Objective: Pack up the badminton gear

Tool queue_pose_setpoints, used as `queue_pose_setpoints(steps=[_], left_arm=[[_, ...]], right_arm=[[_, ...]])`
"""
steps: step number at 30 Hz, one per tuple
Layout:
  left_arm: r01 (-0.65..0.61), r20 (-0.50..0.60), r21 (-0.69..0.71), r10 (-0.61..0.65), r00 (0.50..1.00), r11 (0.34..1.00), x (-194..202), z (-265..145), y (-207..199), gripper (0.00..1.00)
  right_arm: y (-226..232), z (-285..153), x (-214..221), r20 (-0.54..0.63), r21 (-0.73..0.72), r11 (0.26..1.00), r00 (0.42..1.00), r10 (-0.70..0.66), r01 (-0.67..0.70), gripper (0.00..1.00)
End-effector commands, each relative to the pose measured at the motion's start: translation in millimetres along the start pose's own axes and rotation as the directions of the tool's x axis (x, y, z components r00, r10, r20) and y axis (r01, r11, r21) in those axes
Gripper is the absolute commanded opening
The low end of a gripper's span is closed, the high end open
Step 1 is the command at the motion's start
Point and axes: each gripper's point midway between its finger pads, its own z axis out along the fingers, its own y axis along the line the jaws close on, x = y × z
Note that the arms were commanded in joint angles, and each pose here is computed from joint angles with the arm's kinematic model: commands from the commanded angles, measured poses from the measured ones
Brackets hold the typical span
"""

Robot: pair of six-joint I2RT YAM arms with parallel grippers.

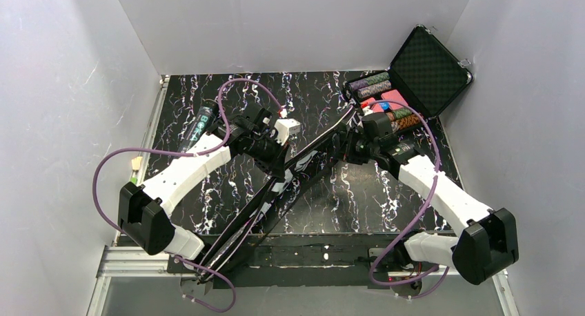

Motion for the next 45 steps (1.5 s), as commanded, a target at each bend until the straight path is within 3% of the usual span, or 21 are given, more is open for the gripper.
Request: queue_pose_setpoints(steps=[1, 10, 22, 24, 28, 30, 40, 45], left_arm=[[-0.055, 0.117, 0.047, 0.049, 0.992, 0.997, -28.2, -24.8, -18.8, 0.0], [-0.032, 0.089, 0.025, 0.03, 0.996, 0.999, -22.3, -21.1, -10.1, 0.0], [-0.046, 0.07, 0.071, 0.041, 0.997, 0.996, -11.8, -17.7, -16.0, 0.0], [-0.045, 0.07, 0.072, 0.039, 0.997, 0.996, -11.4, -18.3, -16.7, 0.0], [-0.043, 0.072, 0.072, 0.037, 0.997, 0.996, -11.6, -18.8, -17.1, 0.0], [-0.041, 0.073, 0.072, 0.036, 0.997, 0.997, -11.7, -18.8, -17.0, 0.0], [-0.03, 0.068, 0.064, 0.026, 0.997, 0.997, -12.8, -17.9, -15.4, 0.0], [-0.027, 0.07, 0.062, 0.022, 0.997, 0.998, -14.0, -18.1, -15.3, 0.0]], right_arm=[[-18.4, 6.6, 11.2, -0.028, 0.073, 0.996, 0.998, -0.048, 0.05, 0.01], [-24.3, -13.1, -13.0, 0.051, 0.162, 0.984, 0.996, -0.08, 0.071, 0.01], [-3.0, -22.8, -54.7, 0.154, 0.128, 0.992, 0.988, -0.014, -0.006, 0.02], [-7.2, -20.0, -56.6, 0.144, 0.155, 0.987, 0.99, 0.005, -0.028, 0.12], [0.2, -27.2, -62.6, 0.156, 0.129, 0.99, 0.987, 0.03, -0.051, 0.42], [7.7, -35.6, -66.7, 0.177, 0.089, 0.994, 0.983, 0.038, -0.055, 0.51], [48.3, -83.2, -79.0, 0.24, -0.103, 0.992, 0.966, 0.094, -0.071, 0.53], [82.5, -84.5, -77.3, 0.188, -0.291, 0.95, 0.967, 0.171, -0.111, 0.54]])
